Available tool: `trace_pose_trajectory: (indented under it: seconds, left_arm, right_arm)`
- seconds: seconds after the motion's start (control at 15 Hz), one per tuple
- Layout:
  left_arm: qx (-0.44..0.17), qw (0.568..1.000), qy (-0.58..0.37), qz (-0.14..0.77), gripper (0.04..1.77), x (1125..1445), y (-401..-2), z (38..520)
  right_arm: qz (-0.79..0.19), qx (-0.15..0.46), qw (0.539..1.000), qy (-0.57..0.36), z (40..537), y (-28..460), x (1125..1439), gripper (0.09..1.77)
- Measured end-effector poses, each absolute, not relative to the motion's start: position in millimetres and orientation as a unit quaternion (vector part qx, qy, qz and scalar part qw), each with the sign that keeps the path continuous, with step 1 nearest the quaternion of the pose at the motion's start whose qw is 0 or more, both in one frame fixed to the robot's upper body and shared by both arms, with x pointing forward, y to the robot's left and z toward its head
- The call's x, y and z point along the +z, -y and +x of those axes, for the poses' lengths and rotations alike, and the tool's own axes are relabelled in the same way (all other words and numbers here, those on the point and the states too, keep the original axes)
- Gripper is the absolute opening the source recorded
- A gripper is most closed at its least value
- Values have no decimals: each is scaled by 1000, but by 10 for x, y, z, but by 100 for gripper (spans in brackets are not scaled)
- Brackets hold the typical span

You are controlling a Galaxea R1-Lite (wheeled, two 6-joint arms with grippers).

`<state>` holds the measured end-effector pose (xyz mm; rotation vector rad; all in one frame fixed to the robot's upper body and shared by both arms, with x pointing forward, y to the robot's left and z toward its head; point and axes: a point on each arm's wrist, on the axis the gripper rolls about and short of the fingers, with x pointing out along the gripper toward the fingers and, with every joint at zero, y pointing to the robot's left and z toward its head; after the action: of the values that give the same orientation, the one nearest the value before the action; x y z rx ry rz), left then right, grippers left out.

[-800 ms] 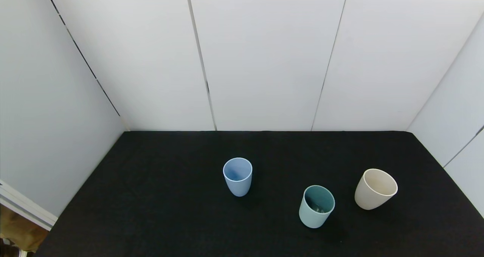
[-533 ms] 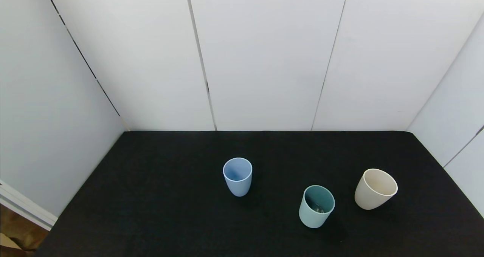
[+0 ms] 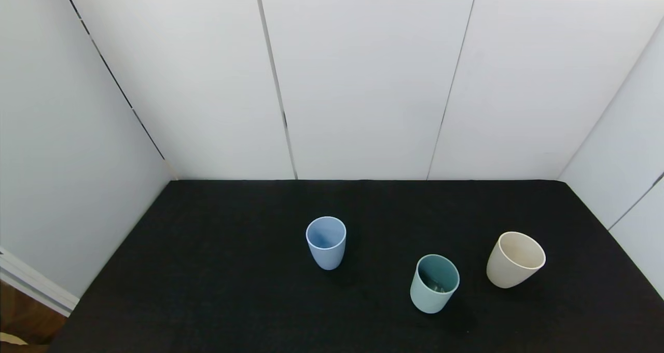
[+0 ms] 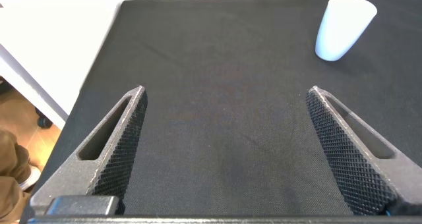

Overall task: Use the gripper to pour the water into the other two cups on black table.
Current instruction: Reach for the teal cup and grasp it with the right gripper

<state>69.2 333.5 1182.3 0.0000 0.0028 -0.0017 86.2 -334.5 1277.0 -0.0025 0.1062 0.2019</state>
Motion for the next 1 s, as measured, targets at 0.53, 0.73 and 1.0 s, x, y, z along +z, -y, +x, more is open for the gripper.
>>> trace_pose_trajectory:
  seconds: [0.53, 0.73, 1.0]
  left_arm:
    - [-1, 1000, -1, 0, 172, 11823, -3335, 692]
    - [-1, 1000, -1, 0, 172, 11823, -3335, 692]
    - [-1, 1000, -1, 0, 172, 11823, -3335, 692]
  right_arm:
    - [-13, 208, 964, -164, 1668, 3120, 12960, 171]
    - [-21, 233, 948, -215, 1946, 2973, 12844, 171]
    - [-27, 253, 939, -232, 2259, 2789, 12656, 171]
